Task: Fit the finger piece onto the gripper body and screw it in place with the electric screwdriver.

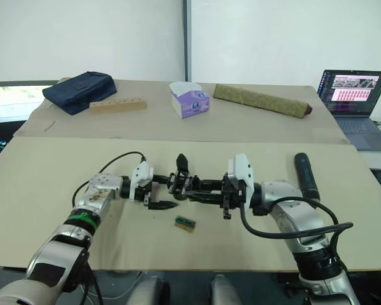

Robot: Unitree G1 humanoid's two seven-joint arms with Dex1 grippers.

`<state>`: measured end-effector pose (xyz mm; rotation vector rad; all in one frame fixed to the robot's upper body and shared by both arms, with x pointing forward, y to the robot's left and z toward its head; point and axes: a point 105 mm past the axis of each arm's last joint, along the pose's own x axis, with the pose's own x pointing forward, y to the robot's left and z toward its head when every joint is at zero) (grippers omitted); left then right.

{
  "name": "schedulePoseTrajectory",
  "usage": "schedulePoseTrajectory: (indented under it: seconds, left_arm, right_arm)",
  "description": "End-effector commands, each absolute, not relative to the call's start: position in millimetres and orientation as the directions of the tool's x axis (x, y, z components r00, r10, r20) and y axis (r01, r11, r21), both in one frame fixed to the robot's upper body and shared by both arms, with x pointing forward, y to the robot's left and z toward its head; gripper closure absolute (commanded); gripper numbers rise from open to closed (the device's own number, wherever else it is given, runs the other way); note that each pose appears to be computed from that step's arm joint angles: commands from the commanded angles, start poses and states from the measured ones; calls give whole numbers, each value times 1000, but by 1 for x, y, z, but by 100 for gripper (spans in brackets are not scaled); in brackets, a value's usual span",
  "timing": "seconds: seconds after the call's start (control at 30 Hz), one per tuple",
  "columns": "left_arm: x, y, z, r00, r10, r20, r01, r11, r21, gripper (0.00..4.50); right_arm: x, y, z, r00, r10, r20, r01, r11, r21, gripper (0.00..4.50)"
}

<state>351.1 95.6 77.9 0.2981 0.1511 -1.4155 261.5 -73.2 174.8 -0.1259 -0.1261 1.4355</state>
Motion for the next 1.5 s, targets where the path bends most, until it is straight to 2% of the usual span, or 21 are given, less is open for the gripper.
schedulePoseTrajectory:
  seconds: [0.03, 0.27, 0.37, 0.47, 0.5, 0.97, 1.5]
  left_arm:
    - [354, 90, 82, 141, -951, -277, 984, 105, 142, 0]
    - [352, 91, 75, 121, -948, -294, 988, 87, 125, 0]
    - [353, 89, 74, 122, -944, -306, 986, 80, 146, 80]
    - [354, 89, 66, 141, -926, -350, 982, 87, 166, 221]
    - [354, 90, 64, 143, -920, -365, 982, 86, 170, 227]
    - [352, 91, 58, 148, -915, -376, 984, 99, 145, 226]
    - [346, 91, 50, 120, -911, -393, 990, 80, 118, 226]
  right_arm:
    - [257, -73, 186, 135, 990, 38, -964, 140, -227, 407]
    - [261, -72, 187, 150, 987, 51, -958, 158, -239, 407]
    - [264, -70, 190, 148, 987, 62, -953, 159, -260, 407]
    - [273, -61, 192, 135, 987, 89, -951, 154, -267, 407]
    - [275, -57, 192, 128, 987, 97, -951, 150, -269, 407]
    - [300, -27, 171, 105, 991, 85, -961, 123, -249, 407]
    - [316, -31, 145, 193, 981, -1, -964, 189, -189, 407]
